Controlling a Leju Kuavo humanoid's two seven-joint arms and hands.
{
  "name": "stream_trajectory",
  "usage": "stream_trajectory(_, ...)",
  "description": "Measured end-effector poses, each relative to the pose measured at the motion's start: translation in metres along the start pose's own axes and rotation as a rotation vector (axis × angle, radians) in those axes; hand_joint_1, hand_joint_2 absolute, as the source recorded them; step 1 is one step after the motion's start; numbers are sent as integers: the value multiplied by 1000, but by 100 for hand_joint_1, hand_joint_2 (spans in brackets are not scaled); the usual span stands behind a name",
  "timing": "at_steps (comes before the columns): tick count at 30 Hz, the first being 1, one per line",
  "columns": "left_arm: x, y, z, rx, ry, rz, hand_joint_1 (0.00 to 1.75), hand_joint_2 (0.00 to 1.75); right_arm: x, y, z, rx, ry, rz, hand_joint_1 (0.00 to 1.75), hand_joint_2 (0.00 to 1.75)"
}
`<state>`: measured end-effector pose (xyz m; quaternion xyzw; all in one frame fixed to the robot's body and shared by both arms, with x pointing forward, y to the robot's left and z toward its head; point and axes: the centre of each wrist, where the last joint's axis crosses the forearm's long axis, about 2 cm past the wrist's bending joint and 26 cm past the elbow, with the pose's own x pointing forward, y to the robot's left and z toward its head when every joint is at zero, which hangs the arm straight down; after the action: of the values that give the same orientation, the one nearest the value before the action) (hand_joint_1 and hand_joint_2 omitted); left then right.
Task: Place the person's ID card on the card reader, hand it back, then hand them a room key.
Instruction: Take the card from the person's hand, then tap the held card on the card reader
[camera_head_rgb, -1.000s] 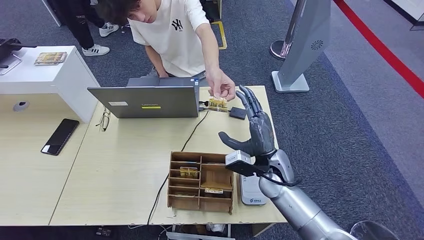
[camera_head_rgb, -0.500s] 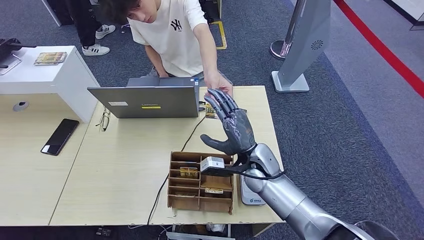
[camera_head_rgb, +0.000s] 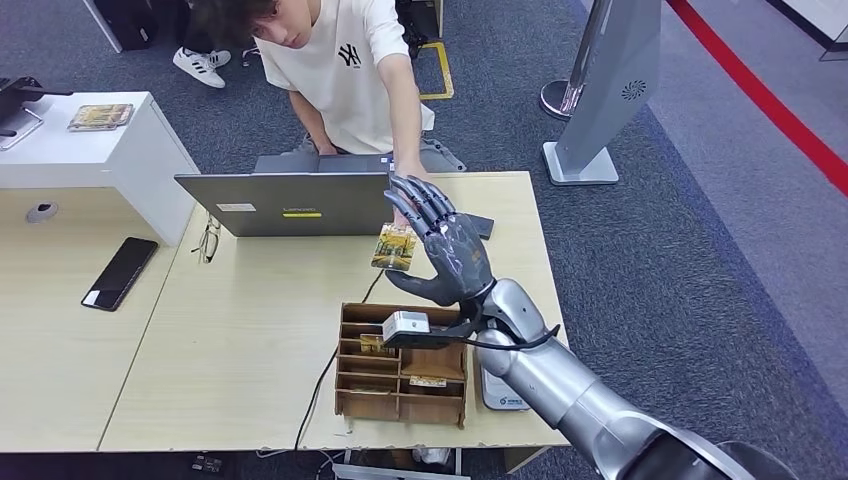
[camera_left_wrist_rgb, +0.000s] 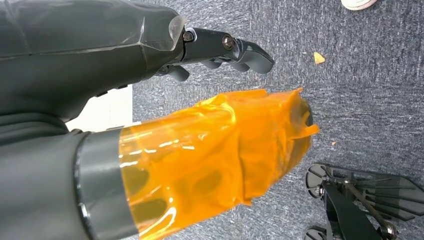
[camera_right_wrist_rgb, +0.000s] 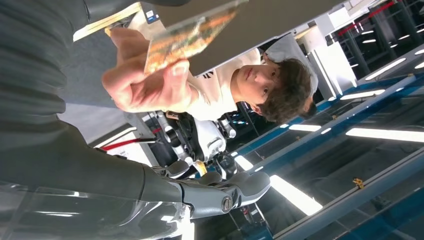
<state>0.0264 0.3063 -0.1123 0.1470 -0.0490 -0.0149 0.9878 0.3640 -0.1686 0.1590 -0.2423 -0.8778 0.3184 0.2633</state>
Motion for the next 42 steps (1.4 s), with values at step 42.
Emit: stream_trajectory(42, 0, 0, 0, 7, 6, -1, 0, 0, -2, 5, 0, -20, 67, -63, 152, 175)
